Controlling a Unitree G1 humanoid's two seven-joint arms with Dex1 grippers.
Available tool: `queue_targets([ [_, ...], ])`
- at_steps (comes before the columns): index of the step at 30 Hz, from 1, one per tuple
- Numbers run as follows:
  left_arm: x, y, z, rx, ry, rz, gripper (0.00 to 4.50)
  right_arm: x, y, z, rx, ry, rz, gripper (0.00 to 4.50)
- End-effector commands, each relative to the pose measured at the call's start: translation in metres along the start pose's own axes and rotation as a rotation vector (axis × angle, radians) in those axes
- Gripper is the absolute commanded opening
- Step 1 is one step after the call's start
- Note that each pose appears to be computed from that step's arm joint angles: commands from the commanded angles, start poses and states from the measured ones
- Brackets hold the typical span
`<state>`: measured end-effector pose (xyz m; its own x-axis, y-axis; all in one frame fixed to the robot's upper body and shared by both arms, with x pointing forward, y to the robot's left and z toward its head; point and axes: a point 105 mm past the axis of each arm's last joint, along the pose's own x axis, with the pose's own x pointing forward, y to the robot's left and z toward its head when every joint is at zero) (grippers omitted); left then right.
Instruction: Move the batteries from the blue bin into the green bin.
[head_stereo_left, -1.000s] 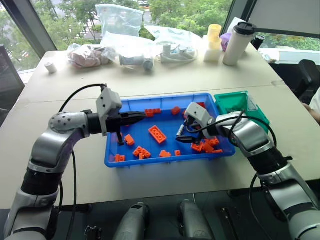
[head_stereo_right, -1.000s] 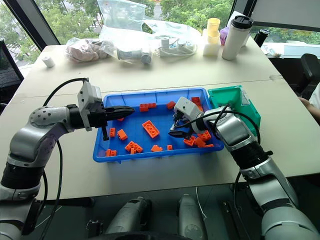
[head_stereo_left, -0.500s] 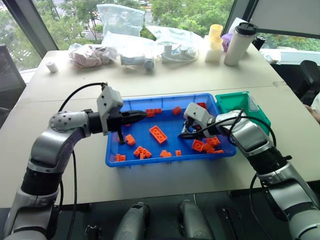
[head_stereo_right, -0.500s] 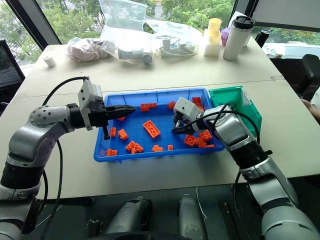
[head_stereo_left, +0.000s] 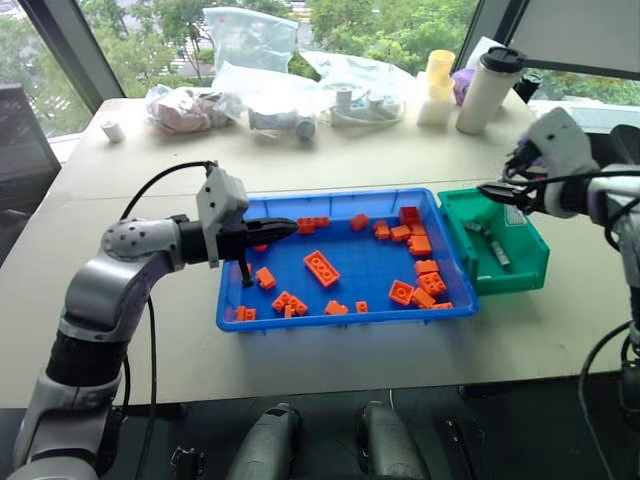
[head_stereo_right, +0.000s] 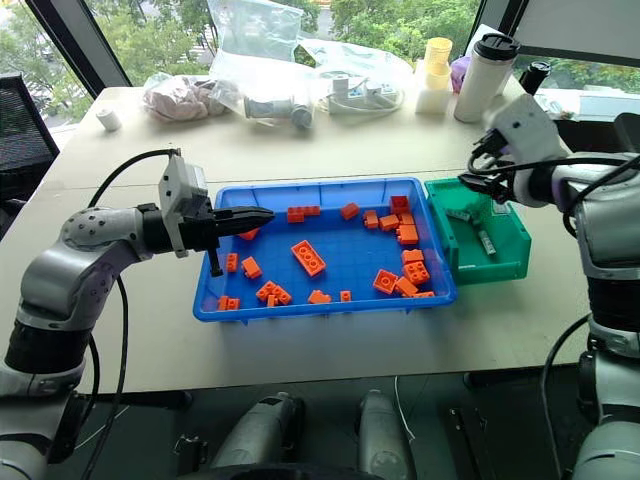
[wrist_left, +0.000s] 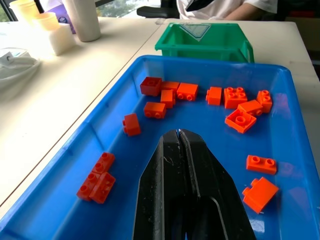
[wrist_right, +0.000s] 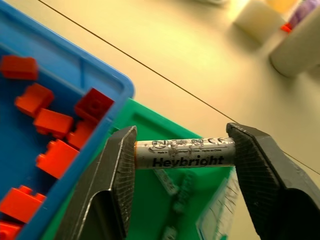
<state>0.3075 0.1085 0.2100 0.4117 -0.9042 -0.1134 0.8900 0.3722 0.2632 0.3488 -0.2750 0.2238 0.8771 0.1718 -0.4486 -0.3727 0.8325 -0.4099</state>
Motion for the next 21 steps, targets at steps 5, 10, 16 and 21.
queue_targets([
  [5, 0.001, 0.0, 0.012, 0.025, -0.041, -0.04, 0.0, -0.005, 0.008, -0.009, 0.032, -0.021, 0.04, 3.6],
  [10, 0.0, 0.0, 0.011, 0.021, -0.036, -0.048, 0.0, -0.011, 0.008, -0.004, 0.003, -0.036, 0.042, 4.47],
  [16, -0.006, 0.002, 0.008, 0.022, -0.023, -0.047, 0.0, -0.031, 0.032, 0.022, -0.12, -0.122, 0.188, 4.47],
  [21, -0.012, 0.0, 0.004, 0.021, 0.0, -0.059, 0.0, -0.05, 0.064, 0.036, -0.215, -0.178, 0.353, 4.47],
])
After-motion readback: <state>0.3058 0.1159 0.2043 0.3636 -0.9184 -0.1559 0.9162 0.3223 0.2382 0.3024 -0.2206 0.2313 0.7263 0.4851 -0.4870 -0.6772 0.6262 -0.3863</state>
